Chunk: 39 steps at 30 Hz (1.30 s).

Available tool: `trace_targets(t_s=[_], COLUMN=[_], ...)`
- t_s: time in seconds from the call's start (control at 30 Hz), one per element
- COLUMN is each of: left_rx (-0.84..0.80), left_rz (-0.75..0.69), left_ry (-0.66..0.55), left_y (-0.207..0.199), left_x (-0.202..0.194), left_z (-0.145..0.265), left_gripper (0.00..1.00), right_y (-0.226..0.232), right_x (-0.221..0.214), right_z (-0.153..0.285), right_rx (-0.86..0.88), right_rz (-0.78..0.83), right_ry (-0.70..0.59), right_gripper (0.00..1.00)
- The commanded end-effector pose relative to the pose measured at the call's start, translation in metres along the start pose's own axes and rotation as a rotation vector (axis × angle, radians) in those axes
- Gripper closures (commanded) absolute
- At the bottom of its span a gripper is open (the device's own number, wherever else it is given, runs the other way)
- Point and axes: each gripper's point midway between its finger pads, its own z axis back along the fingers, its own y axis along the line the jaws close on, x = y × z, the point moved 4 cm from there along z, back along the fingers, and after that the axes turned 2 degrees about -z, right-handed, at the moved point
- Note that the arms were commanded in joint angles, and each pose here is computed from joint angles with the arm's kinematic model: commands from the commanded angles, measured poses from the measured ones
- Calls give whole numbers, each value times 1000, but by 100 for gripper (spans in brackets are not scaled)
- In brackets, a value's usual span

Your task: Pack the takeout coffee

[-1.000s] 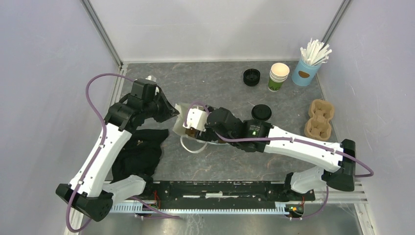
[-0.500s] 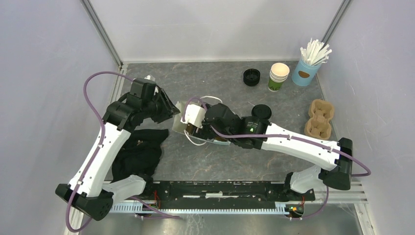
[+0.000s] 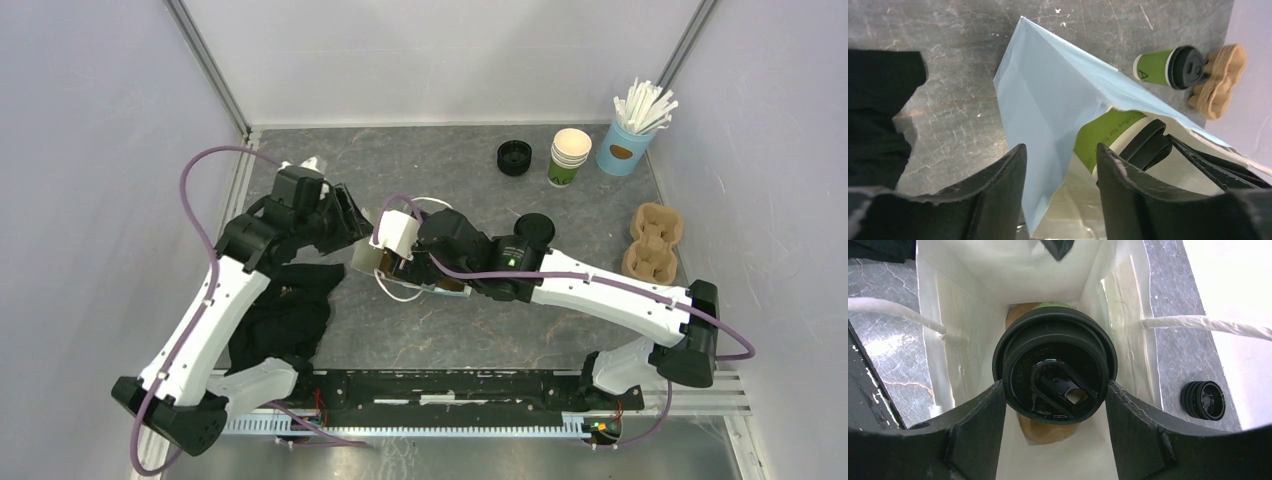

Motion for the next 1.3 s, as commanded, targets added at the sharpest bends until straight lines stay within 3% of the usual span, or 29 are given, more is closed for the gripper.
trace_targets(t_s=[0.0, 0.2, 0.37, 0.4, 1.0, 1.27], left_rx=[-13, 89, -78, -105, -179, -247], left_rz=[-152, -295, -413, -420, -374, -316], left_ry=[-40, -135, -306, -327, -349, -467], left_y=[-13, 1, -7, -8, 20, 40], left_x=[6, 12, 17, 15, -20, -37], left_z=[-19, -29, -25, -23, -16, -8], left_gripper=[47, 73, 90, 97, 98, 98], right_y=[-6, -8, -10, -12, -14, -16], right_x=[22, 18, 9, 6, -24, -36], right_z=[5, 7, 8, 7, -25, -36], right_rx=[-13, -10, 3, 1, -23, -4], right_rz=[-45, -2, 130, 158, 543, 539], right_ry=[-69, -34, 26, 47, 176, 206], right_gripper=[83, 83, 83, 83, 84, 85])
